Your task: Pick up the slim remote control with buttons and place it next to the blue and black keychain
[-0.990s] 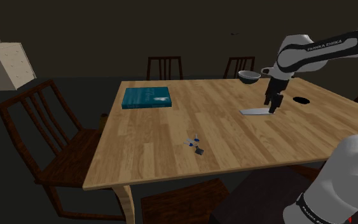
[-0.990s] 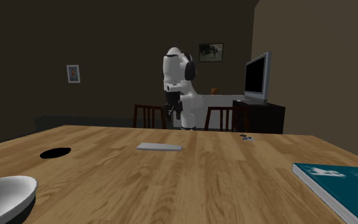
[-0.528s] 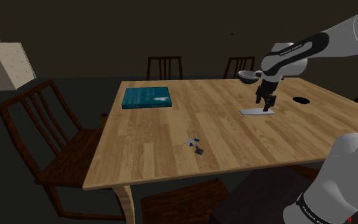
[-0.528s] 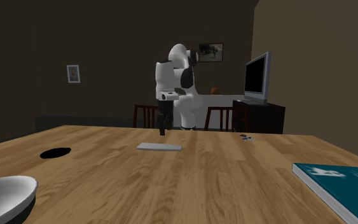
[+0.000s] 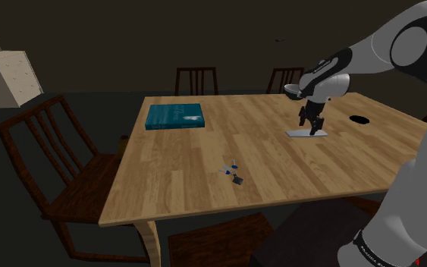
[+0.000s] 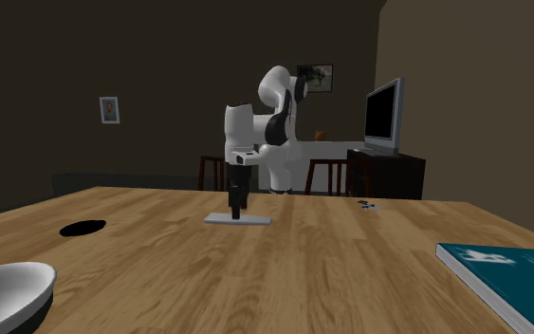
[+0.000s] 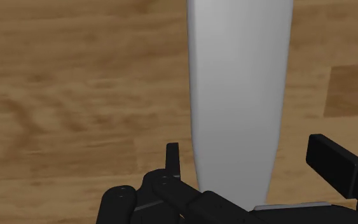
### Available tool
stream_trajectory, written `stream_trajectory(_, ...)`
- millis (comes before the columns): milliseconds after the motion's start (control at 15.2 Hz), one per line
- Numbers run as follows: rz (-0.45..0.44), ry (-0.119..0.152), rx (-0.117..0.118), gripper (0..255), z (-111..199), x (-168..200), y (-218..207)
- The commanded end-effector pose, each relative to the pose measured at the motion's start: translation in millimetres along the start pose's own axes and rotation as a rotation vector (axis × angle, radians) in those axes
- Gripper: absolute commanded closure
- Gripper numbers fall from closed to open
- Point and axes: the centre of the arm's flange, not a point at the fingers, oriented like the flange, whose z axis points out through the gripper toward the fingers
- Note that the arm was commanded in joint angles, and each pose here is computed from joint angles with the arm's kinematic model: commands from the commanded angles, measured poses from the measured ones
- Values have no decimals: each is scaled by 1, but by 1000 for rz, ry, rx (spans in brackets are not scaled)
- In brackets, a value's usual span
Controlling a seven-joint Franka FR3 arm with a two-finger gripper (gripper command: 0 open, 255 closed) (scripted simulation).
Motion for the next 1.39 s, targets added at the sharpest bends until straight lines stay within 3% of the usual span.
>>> stream_trajectory(0,-1,0,-1,0,12,-1,0)
stream_trajectory(660,-1,0,-1,0,20,-1,0)
stream_trajectory(726,-1,0,-1,255,20,-1,0)
stream_trajectory(1320,-1,0,-1,255,20,-1,0)
